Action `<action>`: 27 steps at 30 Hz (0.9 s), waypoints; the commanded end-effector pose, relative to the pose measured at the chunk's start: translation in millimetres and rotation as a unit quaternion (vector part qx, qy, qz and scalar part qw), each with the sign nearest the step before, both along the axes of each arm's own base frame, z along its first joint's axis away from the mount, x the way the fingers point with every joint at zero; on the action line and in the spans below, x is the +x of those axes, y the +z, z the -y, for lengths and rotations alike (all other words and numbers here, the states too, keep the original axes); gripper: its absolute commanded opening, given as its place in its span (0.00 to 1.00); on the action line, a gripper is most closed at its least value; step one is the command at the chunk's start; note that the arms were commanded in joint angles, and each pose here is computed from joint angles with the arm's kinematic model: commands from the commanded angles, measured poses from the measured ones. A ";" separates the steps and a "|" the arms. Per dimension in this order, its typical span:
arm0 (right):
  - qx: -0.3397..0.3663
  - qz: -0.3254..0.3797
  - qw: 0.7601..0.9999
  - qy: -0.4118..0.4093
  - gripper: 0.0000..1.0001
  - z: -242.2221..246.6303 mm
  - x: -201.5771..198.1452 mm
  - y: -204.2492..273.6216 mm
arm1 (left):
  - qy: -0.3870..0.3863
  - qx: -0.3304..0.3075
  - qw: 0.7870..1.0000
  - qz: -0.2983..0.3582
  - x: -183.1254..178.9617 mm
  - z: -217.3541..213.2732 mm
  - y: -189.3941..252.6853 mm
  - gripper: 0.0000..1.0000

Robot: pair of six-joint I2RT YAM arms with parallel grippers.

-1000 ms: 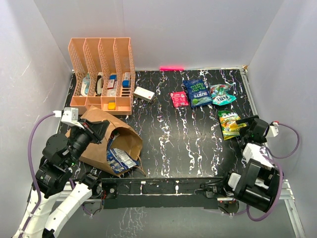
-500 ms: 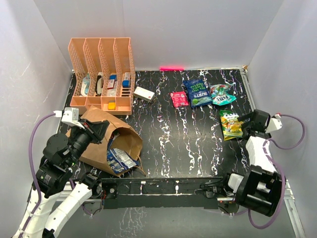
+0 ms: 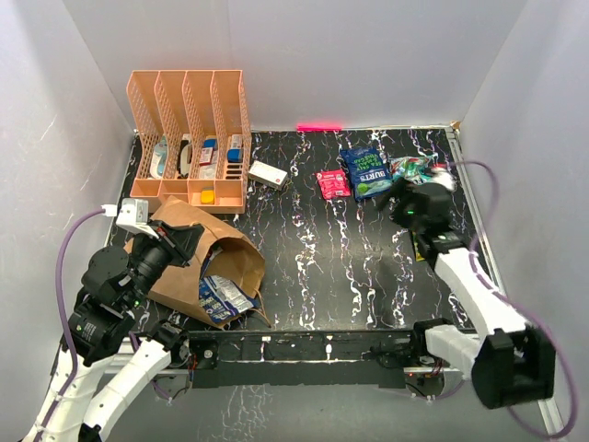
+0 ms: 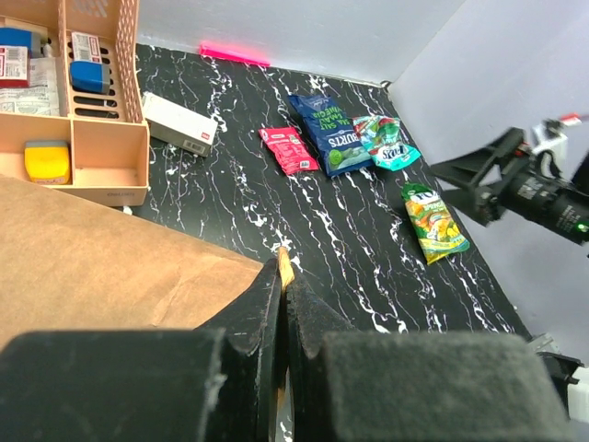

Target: Take the snacks out of the paper bag

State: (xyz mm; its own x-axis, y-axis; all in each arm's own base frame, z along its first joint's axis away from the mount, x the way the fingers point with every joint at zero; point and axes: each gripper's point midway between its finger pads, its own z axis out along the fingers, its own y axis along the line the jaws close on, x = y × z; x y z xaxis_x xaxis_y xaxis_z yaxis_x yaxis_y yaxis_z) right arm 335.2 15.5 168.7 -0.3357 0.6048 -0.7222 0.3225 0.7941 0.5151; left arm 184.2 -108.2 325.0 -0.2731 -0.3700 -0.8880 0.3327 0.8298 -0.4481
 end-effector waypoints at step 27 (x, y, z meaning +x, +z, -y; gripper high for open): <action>-0.288 0.439 0.547 0.652 1.00 -435.1 -250.2 9.2 | 0.004 -0.001 1.000 0.018 -5.9 -5.3 9.9 0.00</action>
